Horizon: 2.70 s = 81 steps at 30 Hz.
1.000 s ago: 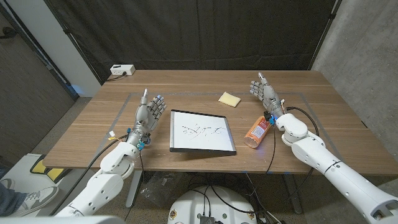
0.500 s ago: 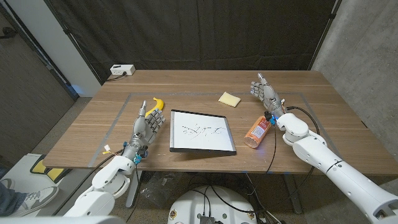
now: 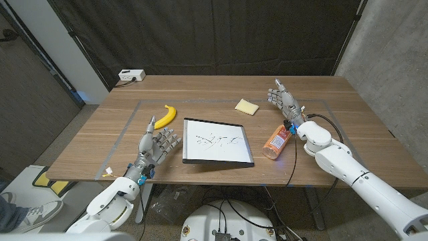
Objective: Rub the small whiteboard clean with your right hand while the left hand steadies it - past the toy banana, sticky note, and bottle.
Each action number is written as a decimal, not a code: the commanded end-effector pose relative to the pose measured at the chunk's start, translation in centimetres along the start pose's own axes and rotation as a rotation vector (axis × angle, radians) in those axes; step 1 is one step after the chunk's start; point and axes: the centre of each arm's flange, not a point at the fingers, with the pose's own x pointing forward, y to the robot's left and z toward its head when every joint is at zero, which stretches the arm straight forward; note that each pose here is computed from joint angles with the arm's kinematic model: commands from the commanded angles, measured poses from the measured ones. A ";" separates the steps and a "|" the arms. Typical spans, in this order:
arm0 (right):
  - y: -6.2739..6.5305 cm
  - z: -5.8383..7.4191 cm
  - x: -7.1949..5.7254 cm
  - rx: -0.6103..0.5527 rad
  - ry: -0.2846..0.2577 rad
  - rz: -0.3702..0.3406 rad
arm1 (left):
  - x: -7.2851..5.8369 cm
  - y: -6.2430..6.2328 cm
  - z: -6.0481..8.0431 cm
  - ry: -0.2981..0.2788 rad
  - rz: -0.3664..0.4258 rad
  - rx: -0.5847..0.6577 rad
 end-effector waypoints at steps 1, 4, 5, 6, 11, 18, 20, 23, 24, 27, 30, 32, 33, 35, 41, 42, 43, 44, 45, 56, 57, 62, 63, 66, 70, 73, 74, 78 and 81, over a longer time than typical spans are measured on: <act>0.2 0.4 0.0 -0.035 0.003 -0.003 | -2.4 -0.5 0.5 0.115 0.057 -0.077; 0.3 0.4 0.0 -0.056 0.006 -0.012 | -2.0 -0.5 0.3 0.141 0.053 -0.082; 0.2 0.4 0.0 -0.051 0.009 -0.012 | -1.9 -0.5 0.3 0.144 0.053 -0.082; 0.2 0.2 0.0 -0.047 0.013 -0.016 | -1.8 -0.6 0.2 0.149 0.053 -0.077; 0.1 -0.1 0.1 -0.037 0.029 -0.026 | -1.8 -0.7 0.5 0.148 0.067 -0.063; 0.3 -0.3 0.4 -0.044 0.030 -0.018 | -2.0 -0.9 1.1 0.163 0.078 -0.049; 0.4 -0.3 0.5 -0.039 0.034 -0.022 | -2.0 -1.0 1.2 0.170 0.083 -0.040; 0.4 -0.5 0.6 -0.038 0.038 -0.021 | -2.0 -1.0 1.3 0.173 0.096 -0.035; 0.4 -0.5 0.6 -0.039 0.037 -0.021 | -2.0 -1.0 1.3 0.174 0.096 -0.034; 0.4 -0.4 0.5 -0.040 0.034 -0.025 | -1.9 -1.0 1.3 0.179 0.101 -0.030; 0.4 -0.4 0.4 -0.036 0.033 -0.032 | -1.8 -1.1 1.1 0.182 0.095 -0.034; 0.3 -0.4 0.4 -0.037 0.032 -0.033 | -1.7 -1.2 0.9 0.186 0.085 -0.040; 0.3 -0.4 0.3 -0.038 0.031 -0.032 | -1.6 -1.2 0.8 0.190 0.082 -0.049; 0.4 -0.4 0.3 -0.030 0.037 -0.035 | -1.5 -1.1 0.5 0.200 0.082 -0.054; 0.4 -0.4 0.1 -0.038 0.040 -0.032 | -1.3 -1.2 0.3 0.219 0.094 -0.025; 0.4 -0.4 0.1 -0.038 0.037 -0.031 | -1.2 -1.2 0.3 0.222 0.095 -0.024; 0.4 -0.3 0.1 -0.039 0.034 -0.030 | -1.2 -1.2 0.3 0.226 0.094 -0.021; 0.4 -0.3 0.1 -0.040 0.033 -0.031 | -1.1 -1.3 0.3 0.233 0.094 -0.015; 0.4 -0.3 0.0 -0.040 0.033 -0.030 | -1.0 -1.3 0.2 0.237 0.096 -0.010; 0.4 -0.4 0.0 -0.037 0.042 -0.017 | 0.7 -1.8 0.0 0.287 0.048 -0.006; 0.4 -0.4 0.1 -0.038 0.046 -0.015 | 1.0 -1.8 0.0 0.288 0.049 -0.010; 0.4 -0.5 0.1 -0.042 0.057 -0.012 | 2.2 -2.0 0.0 0.290 0.046 -0.020; 0.3 -0.5 0.0 -0.047 0.055 -0.010 | 2.3 -2.2 0.0 0.294 0.046 -0.028; 0.2 -0.7 -0.2 -0.042 0.058 -0.014 | 2.9 -2.7 0.2 0.319 0.058 -0.039; 0.0 -1.0 -0.5 -0.030 0.066 -0.022 | 3.2 -3.4 0.7 0.339 0.093 -0.026; -0.2 -1.2 -0.7 -0.026 0.066 -0.025 | 3.3 -3.7 1.0 0.347 0.112 -0.003; -0.2 -1.3 -0.8 -0.022 0.070 -0.029 | 3.4 -3.7 1.1 0.347 0.108 -0.005; -0.3 -1.5 -1.0 -0.019 0.078 -0.031 | 3.9 -3.9 0.9 0.350 0.093 -0.005; -0.3 -1.5 -1.1 -0.022 0.077 -0.027 | 4.2 -4.2 1.0 0.357 0.095 0.018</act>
